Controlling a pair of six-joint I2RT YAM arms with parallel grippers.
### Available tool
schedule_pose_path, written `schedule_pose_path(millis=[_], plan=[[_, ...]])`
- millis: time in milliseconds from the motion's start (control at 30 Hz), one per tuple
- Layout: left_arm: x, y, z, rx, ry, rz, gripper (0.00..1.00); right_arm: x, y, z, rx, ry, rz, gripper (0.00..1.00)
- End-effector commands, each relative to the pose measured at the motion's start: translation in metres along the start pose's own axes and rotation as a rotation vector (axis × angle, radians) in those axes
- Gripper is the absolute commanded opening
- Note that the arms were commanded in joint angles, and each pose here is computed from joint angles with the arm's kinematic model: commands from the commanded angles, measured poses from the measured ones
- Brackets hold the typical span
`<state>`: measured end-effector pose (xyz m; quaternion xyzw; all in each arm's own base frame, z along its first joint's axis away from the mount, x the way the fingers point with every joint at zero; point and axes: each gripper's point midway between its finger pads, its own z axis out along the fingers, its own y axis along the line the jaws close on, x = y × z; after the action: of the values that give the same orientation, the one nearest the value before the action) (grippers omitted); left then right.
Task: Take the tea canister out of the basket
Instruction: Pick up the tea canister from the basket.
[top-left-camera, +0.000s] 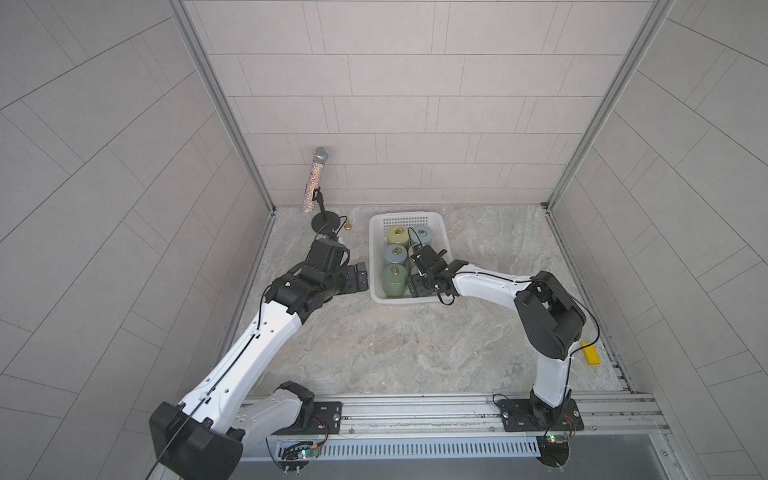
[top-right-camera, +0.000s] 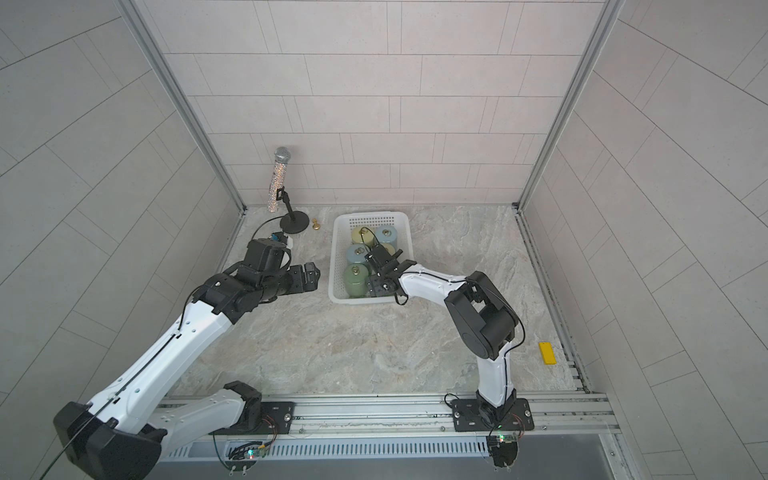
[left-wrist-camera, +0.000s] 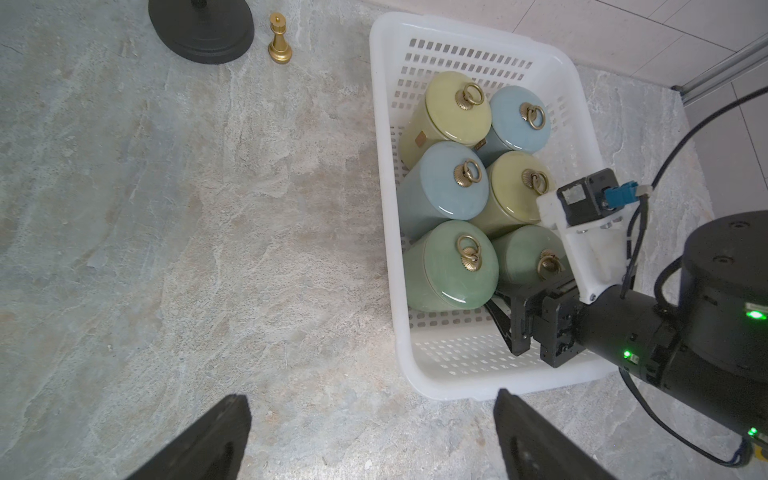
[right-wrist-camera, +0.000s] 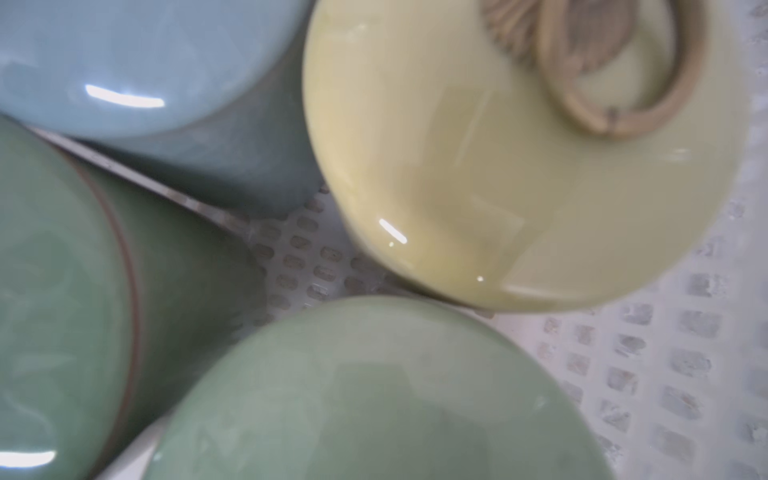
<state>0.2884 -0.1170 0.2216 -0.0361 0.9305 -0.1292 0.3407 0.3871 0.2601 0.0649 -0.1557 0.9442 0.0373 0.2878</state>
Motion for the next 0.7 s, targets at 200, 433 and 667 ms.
schedule_pose_path(millis=[200, 433, 667], plan=[[-0.004, -0.002, -0.006, 0.006, -0.015, 0.009, 1.00, -0.031, -0.017, -0.052, 0.048, -0.102, 0.016, 0.79], [-0.003, -0.004, -0.005, 0.018, -0.015, 0.009, 1.00, -0.044, -0.025, -0.090, 0.060, -0.138, 0.033, 0.79], [-0.006, -0.008, -0.005, 0.040, -0.023, 0.007, 1.00, -0.043, -0.029, -0.133, 0.046, -0.155, 0.053, 0.79]])
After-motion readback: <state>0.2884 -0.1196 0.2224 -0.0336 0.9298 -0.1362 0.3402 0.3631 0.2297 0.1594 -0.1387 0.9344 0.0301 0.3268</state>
